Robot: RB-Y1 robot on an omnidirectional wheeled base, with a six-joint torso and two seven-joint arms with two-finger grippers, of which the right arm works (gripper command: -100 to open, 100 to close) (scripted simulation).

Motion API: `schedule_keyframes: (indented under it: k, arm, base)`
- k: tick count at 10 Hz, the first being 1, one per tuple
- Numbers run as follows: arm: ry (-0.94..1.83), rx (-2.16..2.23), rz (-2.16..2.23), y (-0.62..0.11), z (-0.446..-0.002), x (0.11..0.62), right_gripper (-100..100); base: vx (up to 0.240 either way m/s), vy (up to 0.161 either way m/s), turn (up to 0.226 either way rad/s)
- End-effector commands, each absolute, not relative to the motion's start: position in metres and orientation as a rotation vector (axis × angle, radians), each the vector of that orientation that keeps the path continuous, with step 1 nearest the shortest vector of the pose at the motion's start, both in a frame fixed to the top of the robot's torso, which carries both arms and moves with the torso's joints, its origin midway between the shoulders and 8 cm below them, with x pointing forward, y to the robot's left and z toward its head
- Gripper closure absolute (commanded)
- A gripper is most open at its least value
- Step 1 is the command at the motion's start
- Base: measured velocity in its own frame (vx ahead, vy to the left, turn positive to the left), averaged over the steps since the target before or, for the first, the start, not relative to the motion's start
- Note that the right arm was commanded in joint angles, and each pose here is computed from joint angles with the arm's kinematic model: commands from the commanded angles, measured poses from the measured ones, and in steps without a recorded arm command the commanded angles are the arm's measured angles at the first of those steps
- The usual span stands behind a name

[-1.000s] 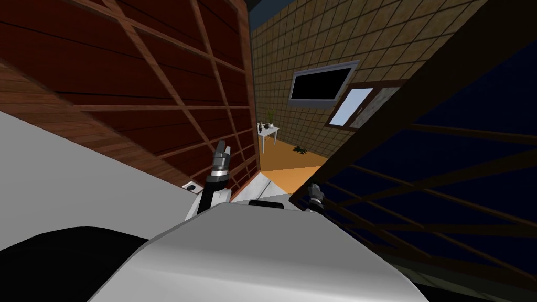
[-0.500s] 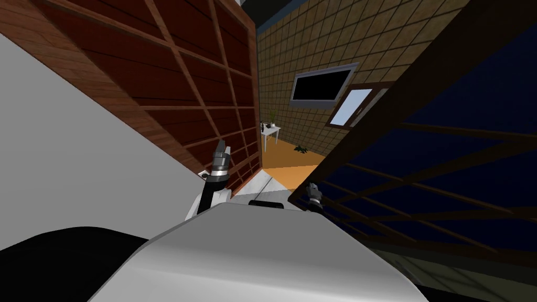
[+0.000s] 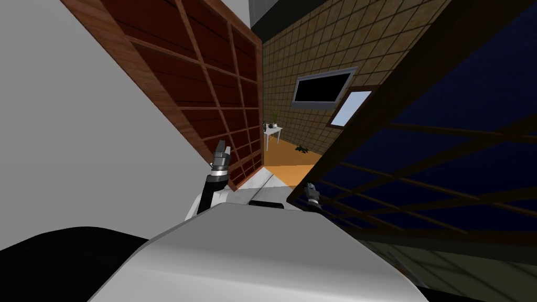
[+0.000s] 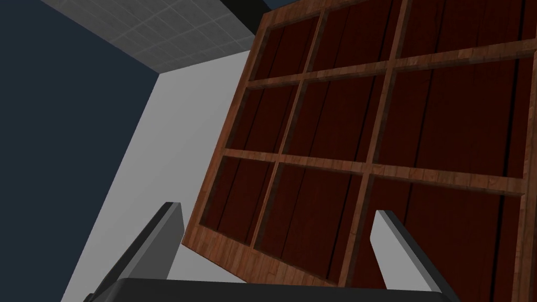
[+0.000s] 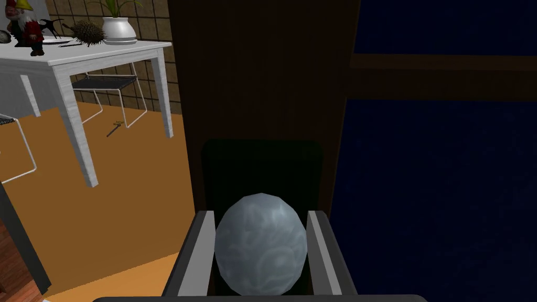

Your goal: Pull the door open

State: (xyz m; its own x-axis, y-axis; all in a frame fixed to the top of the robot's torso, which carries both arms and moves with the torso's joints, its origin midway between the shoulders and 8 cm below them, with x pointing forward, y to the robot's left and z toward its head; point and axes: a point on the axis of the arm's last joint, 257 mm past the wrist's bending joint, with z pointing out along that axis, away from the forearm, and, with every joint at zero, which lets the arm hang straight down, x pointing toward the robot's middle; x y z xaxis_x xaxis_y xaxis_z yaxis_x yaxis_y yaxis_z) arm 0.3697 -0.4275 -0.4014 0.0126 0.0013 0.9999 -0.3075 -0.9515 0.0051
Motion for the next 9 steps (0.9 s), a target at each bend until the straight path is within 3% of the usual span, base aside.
schedule_keyframes:
  k: [1, 9]
  arm:
    - [-0.300, 2.070, 2.058, -0.425, -0.399, 0.367, 100]
    - [-0.190, 2.130, 2.120, -0.412, -0.400, 0.348, 100]
  base:
    - [-0.203, -0.012, 0.118]
    - [-0.217, -0.009, 0.095]
